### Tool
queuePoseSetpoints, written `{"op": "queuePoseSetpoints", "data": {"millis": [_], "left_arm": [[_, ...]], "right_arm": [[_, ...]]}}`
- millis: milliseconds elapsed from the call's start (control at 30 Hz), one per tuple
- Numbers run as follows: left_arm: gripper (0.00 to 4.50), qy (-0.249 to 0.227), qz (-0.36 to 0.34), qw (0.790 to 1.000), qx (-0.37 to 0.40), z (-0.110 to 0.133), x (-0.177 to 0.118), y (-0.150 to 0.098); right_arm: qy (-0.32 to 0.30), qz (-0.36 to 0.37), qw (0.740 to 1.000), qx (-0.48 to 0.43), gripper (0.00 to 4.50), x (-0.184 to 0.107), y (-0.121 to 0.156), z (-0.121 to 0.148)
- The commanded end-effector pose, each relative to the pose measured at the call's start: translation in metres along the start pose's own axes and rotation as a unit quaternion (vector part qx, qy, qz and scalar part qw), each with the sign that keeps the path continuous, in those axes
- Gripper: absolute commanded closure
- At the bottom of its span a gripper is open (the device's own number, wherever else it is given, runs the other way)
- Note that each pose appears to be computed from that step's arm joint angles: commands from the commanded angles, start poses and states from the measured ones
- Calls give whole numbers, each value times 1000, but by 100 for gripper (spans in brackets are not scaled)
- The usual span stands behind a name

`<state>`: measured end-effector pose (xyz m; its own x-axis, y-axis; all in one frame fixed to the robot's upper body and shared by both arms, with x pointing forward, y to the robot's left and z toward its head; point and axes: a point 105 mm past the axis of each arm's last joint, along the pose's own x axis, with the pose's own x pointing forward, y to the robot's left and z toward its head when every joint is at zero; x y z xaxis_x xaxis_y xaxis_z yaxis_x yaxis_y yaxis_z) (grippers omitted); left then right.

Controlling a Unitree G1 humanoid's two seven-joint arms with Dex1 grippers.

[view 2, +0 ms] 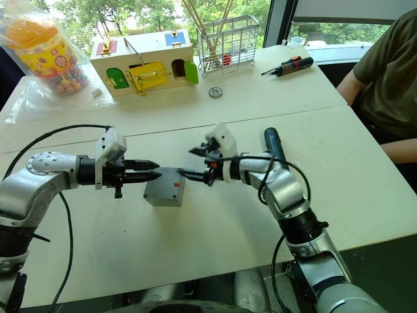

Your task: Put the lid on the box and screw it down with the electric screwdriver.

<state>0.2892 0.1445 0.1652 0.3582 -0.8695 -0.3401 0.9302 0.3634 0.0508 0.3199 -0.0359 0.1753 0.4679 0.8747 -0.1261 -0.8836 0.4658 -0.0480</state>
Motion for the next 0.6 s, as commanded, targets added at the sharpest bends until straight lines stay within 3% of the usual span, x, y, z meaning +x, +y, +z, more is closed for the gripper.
{"op": "queuePoseSetpoints", "data": {"millis": [33,100,200,300,400,600], "left_arm": [[317,-36,-20,999,31,26,4,-5],[317,-45,-38,997,44,34,11,-10],[317,-57,-65,994,66,42,22,-20],[317,-66,-86,990,90,49,33,-28],[317,-62,-100,987,113,49,41,-34],[317,-50,-132,980,142,40,50,-43]], "right_arm": [[-77,-92,992,38,112,-32,-26,56],[-49,-132,989,49,112,-52,-39,62],[136,-120,978,106,112,-87,-38,32],[257,-188,944,86,112,-127,-54,15],[336,-235,907,97,112,-161,-69,1],[402,-230,866,189,112,-190,-77,-16]]}}
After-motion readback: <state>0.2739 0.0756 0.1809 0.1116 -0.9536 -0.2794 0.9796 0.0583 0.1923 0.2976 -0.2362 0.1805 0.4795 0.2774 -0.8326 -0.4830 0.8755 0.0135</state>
